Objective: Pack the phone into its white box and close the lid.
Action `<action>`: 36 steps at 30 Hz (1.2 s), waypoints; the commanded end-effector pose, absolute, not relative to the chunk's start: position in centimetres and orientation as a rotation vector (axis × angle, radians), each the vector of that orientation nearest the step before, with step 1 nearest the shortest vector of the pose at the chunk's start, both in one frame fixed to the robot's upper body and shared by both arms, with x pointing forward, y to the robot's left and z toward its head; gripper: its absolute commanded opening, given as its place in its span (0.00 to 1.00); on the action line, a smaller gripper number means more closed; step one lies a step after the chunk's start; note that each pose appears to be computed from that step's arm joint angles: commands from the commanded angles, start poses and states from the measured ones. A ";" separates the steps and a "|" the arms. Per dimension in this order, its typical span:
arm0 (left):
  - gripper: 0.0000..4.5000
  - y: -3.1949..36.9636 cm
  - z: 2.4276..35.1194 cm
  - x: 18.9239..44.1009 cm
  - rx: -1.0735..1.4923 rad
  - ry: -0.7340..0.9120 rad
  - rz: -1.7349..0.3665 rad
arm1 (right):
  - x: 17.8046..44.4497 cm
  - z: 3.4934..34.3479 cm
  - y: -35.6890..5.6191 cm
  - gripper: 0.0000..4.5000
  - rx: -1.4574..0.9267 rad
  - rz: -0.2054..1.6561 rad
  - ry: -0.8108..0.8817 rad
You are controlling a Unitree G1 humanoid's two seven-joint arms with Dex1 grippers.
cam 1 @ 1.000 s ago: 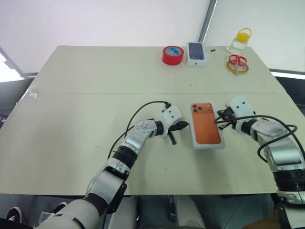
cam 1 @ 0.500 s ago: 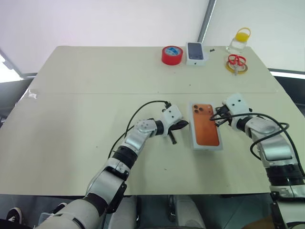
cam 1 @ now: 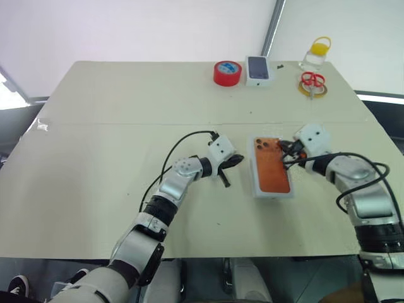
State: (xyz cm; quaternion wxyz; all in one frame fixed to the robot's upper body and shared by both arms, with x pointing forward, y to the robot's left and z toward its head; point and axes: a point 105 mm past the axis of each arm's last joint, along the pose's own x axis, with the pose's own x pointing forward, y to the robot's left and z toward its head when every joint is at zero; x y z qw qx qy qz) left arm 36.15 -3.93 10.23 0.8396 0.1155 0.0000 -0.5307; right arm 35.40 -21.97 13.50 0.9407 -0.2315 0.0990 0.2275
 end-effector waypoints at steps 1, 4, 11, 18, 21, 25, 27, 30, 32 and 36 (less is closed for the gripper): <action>0.00 -4.9 12.1 35.7 0.228 -0.065 -1.156 | 36.8 13.9 -21.7 0.01 -0.528 0.392 0.177; 0.00 -5.0 12.1 35.5 0.237 -0.065 -1.169 | 38.1 13.7 -22.3 0.01 -0.532 0.328 0.185; 0.00 -5.0 12.3 35.5 0.231 -0.067 -1.163 | 38.2 12.5 -21.8 0.01 -0.555 0.368 0.219; 0.00 -4.8 11.7 35.0 0.232 -0.051 -1.180 | 37.7 15.9 -23.1 0.01 -0.501 0.324 0.118; 0.00 -4.9 11.1 34.2 0.238 -0.032 -1.218 | 37.6 17.7 -23.5 0.01 -0.482 0.304 0.058; 0.00 -4.9 10.7 33.4 0.251 -0.017 -1.251 | 36.6 17.4 -24.9 0.01 -0.478 0.290 0.104; 0.00 -4.8 10.5 33.1 0.252 -0.005 -1.267 | 35.8 16.6 -25.6 0.01 -0.505 0.295 0.152; 0.00 -4.6 10.0 32.4 0.261 0.016 -1.299 | 34.1 14.8 -26.4 0.01 -0.551 0.322 0.239; 0.00 -4.6 9.7 32.1 0.272 0.030 -1.307 | 33.1 13.9 -26.5 0.01 -0.569 0.349 0.280; 0.00 -4.7 9.3 31.7 0.278 0.044 -1.318 | 31.5 12.9 -26.2 0.01 -0.545 0.396 0.334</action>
